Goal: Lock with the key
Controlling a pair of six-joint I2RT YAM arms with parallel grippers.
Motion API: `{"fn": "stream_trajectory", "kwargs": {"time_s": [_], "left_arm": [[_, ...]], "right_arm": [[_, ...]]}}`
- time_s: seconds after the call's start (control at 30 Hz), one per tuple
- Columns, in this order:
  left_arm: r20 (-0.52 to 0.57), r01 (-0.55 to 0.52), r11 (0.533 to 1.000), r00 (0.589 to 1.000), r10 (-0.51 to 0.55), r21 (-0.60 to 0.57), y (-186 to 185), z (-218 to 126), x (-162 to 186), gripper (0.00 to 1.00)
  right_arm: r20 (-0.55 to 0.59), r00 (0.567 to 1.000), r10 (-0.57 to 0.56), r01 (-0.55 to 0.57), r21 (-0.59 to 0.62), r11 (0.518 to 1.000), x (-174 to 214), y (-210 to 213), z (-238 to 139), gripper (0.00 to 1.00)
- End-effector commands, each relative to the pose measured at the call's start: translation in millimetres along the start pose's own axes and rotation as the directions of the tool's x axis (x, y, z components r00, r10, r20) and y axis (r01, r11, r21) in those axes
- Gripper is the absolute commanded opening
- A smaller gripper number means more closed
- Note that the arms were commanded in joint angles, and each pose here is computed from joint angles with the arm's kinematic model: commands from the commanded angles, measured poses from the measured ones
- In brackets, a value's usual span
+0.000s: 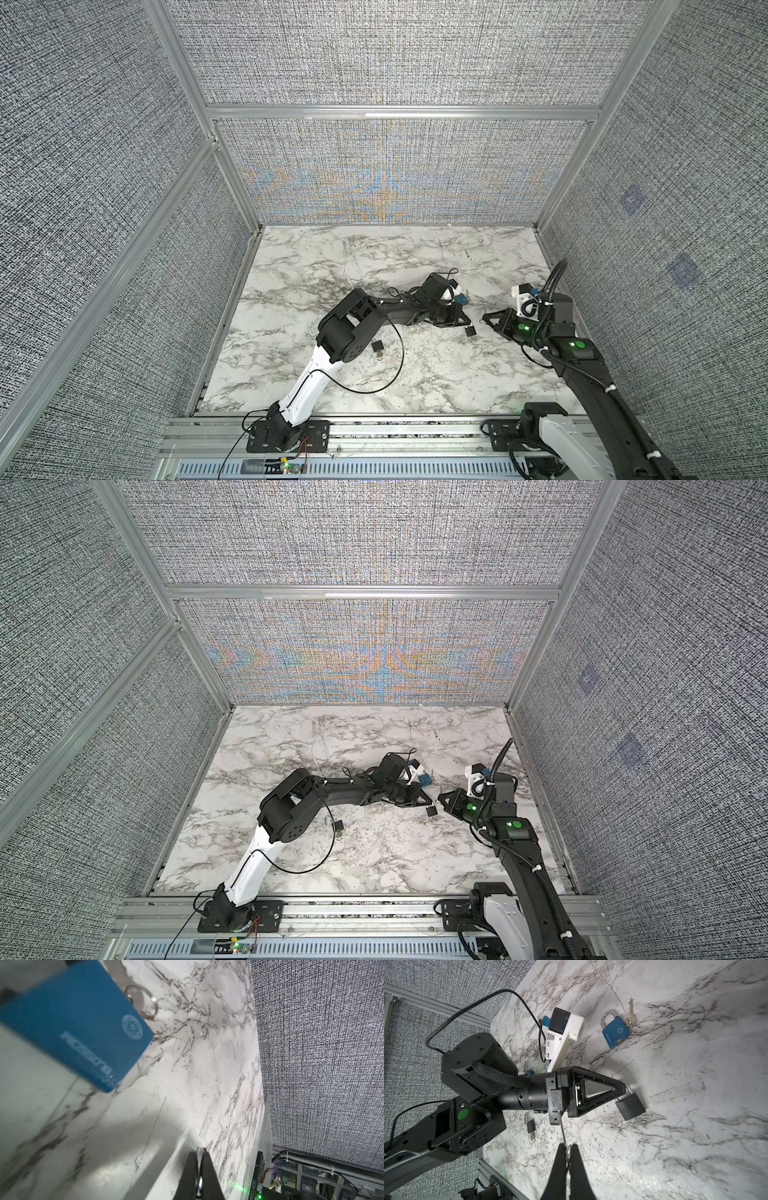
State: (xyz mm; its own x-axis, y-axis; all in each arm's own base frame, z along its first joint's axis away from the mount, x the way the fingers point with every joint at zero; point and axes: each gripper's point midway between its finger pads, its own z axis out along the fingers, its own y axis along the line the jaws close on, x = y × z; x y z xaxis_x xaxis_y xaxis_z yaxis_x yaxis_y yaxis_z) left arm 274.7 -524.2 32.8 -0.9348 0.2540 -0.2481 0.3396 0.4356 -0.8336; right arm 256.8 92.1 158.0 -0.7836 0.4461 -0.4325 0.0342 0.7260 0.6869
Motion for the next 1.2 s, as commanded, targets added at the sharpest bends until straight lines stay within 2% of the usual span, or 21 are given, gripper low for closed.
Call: {"fn": "stream_trajectory", "kwargs": {"time_s": [0.0,0.1,0.23,0.6,0.77,1.0,1.17], "left_arm": [[-0.006,-0.005,0.999,1.0,0.005,-0.034,9,1,2,0.17],[0.002,-0.011,0.998,1.0,0.011,-0.059,12,-1,1,0.25],[0.021,-0.014,0.997,1.0,0.016,-0.074,13,-4,-5,0.3],[0.065,-0.024,0.994,0.997,0.031,-0.105,16,-21,-14,0.31],[0.136,-0.036,0.994,0.989,0.05,-0.101,7,-45,-25,0.3],[0.321,-0.162,0.987,0.935,0.148,0.016,-43,-101,-35,0.29],[0.423,-0.272,0.958,0.882,0.209,0.093,-81,-139,-29,0.28]], "right_arm": [[0.003,1.0,-0.015,0.015,0.003,1.0,-2,-1,2,0.0],[-0.004,1.0,-0.018,0.018,0.02,1.0,-2,-5,4,0.0],[-0.012,1.0,-0.015,0.016,0.055,0.998,-2,-13,8,0.0],[-0.031,0.999,-0.036,0.042,0.199,0.979,-11,-40,17,0.0],[-0.063,0.997,-0.036,0.051,0.253,0.966,-9,-55,26,0.0],[-0.132,0.991,-0.014,0.053,0.3,0.952,-5,-73,43,0.0],[-0.179,0.984,0.006,0.055,0.329,0.943,0,-85,54,0.0]]}}
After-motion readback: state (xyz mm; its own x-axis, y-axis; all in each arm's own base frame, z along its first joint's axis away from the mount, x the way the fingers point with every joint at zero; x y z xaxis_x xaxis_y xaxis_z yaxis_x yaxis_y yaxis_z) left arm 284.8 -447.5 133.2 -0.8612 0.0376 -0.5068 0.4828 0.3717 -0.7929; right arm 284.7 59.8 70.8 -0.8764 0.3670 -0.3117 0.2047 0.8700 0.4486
